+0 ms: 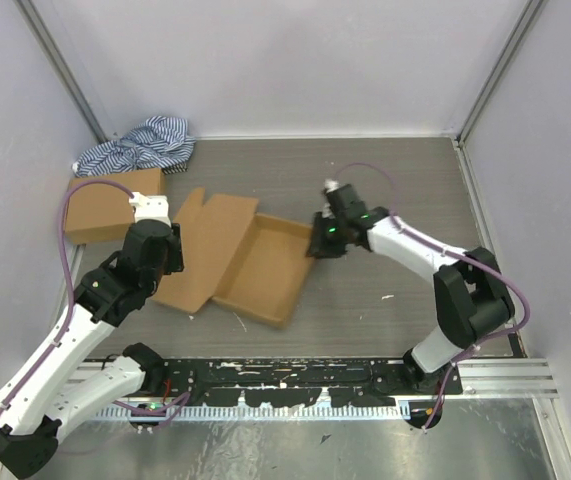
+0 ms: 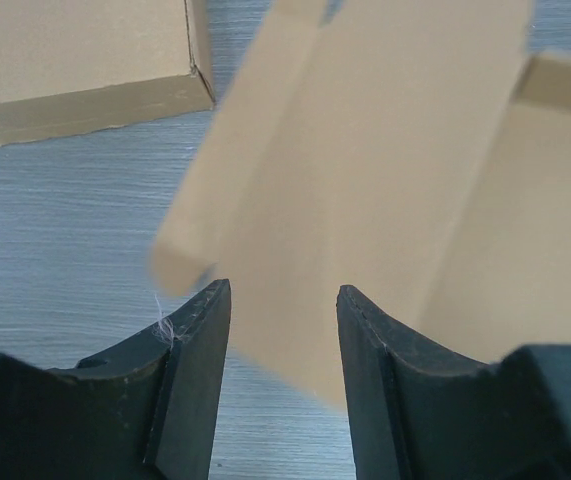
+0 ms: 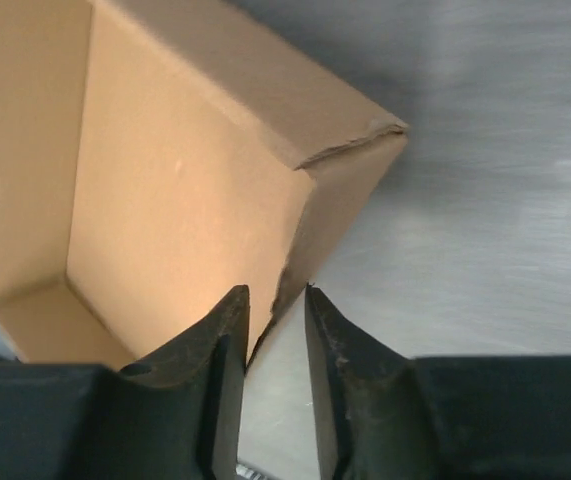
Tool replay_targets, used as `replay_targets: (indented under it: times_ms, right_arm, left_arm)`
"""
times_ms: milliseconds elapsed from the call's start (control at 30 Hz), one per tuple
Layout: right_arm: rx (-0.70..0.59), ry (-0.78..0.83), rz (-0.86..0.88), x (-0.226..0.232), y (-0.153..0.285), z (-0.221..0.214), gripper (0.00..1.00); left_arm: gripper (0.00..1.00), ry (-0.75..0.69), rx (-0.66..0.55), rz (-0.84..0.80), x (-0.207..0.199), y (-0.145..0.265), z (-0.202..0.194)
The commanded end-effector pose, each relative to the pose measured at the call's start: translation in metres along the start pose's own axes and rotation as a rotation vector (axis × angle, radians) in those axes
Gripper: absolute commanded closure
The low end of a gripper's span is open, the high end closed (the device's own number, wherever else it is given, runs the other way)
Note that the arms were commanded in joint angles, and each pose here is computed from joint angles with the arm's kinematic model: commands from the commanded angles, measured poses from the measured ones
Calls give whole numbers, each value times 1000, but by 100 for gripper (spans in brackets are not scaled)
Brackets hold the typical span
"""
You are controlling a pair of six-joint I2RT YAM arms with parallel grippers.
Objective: Fold the paper box
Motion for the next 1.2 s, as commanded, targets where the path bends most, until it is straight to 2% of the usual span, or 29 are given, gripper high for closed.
replay_targets:
  times_ms: [0, 100, 233, 333, 400, 467, 567, 633, 700, 833, 1000, 1167]
  right_arm:
    - [-44, 229, 333, 103, 40, 1, 61]
    - [-42, 258, 229, 104, 53, 13, 55]
    - [-72, 259, 8, 81, 59, 15, 48]
    - [-84, 340, -54, 73, 66, 17, 43]
    - [-59, 432, 19, 79, 76, 19, 42]
    - [-46, 531, 146, 93, 91, 18, 34]
    - [-123, 630, 259, 107, 114, 23, 33]
    - [-201, 678, 209, 106, 114, 35, 31]
    - [-241, 744, 114, 102, 96, 50, 29]
    - [-209, 841, -36, 98, 33, 78, 29]
    - [-154, 888, -61, 106, -39, 100, 33]
    - [-122, 879, -57, 107, -78, 105, 35]
  left_arm:
    - [46, 11, 1, -7, 0, 0, -1]
    - [46, 7, 4, 0, 0, 0, -1]
    - [46, 7, 1, 4, 1, 0, -1]
    - [46, 4, -4, 10, 2, 0, -1]
    - [46, -3, -3, 13, 2, -1, -1]
    - [46, -10, 2, 17, 1, -2, -1]
    - [46, -15, 6, 23, 1, -3, -1]
    - [46, -12, 4, 20, 0, -3, 0]
    - [46, -10, 5, 13, -1, -3, 1]
    - [46, -12, 13, 18, 0, -3, -1]
    - [46, -13, 6, 32, 5, -1, -4]
    - [45, -21, 0, 46, 7, -1, -5]
Point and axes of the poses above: each gripper's point midway between its finger pads, its own y axis back along the fingers, its own x axis along the line the jaws close on, z = x × y, the point moved 9 cm from there along y, back along the fingers, and after that the axes turned 11 degrees about y, right-handed, at the moved point
